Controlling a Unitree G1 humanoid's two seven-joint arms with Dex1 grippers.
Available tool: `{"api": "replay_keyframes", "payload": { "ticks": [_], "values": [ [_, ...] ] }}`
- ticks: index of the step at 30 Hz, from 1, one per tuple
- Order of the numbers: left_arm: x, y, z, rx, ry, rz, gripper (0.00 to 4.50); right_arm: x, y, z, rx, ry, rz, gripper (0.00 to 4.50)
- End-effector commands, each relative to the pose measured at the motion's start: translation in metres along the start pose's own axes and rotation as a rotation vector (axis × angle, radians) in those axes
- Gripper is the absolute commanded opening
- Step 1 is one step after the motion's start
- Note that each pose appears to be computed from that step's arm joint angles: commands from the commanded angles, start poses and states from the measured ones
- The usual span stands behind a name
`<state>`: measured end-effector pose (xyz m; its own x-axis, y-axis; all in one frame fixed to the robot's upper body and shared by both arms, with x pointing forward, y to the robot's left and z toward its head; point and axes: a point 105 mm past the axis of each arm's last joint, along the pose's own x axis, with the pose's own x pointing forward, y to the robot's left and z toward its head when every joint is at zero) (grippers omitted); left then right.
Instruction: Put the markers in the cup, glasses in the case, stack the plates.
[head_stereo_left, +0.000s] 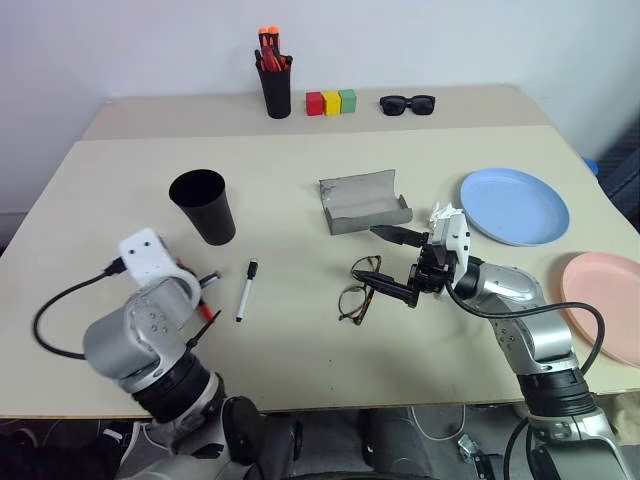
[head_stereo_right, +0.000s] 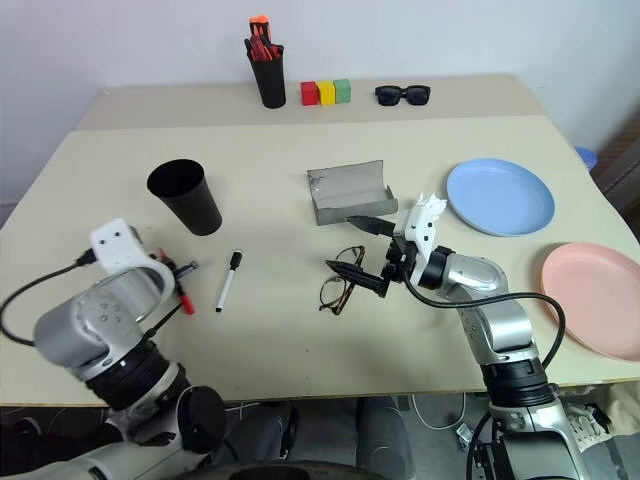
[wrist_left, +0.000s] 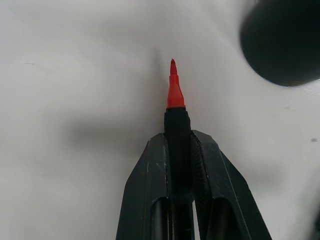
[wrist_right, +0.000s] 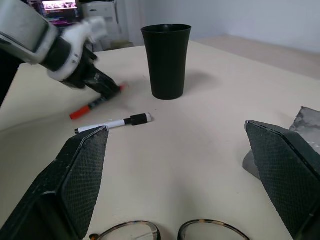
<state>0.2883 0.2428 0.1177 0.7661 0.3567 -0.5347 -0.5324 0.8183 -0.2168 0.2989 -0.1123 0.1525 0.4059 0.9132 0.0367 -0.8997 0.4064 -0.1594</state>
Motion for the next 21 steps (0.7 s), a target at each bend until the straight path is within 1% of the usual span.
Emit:
{"api": "replay_keyframes", "payload": {
  "ticks": [1,2,4,5,7,8,10,12,14,19,21],
  "values": [
    [-0.021,0.029,0.055,0.072,-0.351,0.130,0.05,-0.003,-0.005,0.010,-0.045,-0.026,-0.016,4.50],
    [-0.026,0.028,0.070,0.099,-0.441,0.126,0.05,-0.003,-0.006,0.010,-0.046,-0.028,-0.018,4.50],
    [-0.038,0.011,0.101,0.190,-0.643,0.043,0.05,-0.003,-0.008,0.009,-0.045,-0.033,-0.026,4.50],
    [-0.042,0.004,0.109,0.228,-0.701,0.004,0.05,-0.003,-0.009,0.009,-0.044,-0.036,-0.030,4.50],
    [-0.055,-0.025,0.125,0.279,-0.836,-0.200,0.05,-0.003,-0.011,0.011,-0.019,-0.054,-0.037,4.50],
    [-0.061,-0.038,0.130,0.283,-0.879,-0.299,0.05,-0.003,-0.012,0.013,-0.006,-0.064,-0.043,4.50],
    [-0.065,-0.052,0.139,0.310,-0.944,-0.390,0.05,-0.002,-0.013,0.014,0.010,-0.076,-0.046,4.50],
    [-0.066,-0.066,0.150,0.259,-0.978,-0.491,0.05,-0.001,-0.014,0.016,0.003,-0.078,-0.049,4.50],
    [-0.065,-0.079,0.159,0.250,-1.016,-0.550,0.05,0.000,-0.013,0.016,-0.009,-0.076,-0.048,4.50],
    [-0.058,-0.099,0.163,0.240,-1.038,-0.650,0.05,0.002,-0.013,0.018,-0.018,-0.083,-0.060,4.50],
    [-0.050,-0.103,0.155,0.238,-1.022,-0.668,0.05,-0.002,-0.014,0.018,-0.023,-0.081,-0.075,4.50]
  ]
}}
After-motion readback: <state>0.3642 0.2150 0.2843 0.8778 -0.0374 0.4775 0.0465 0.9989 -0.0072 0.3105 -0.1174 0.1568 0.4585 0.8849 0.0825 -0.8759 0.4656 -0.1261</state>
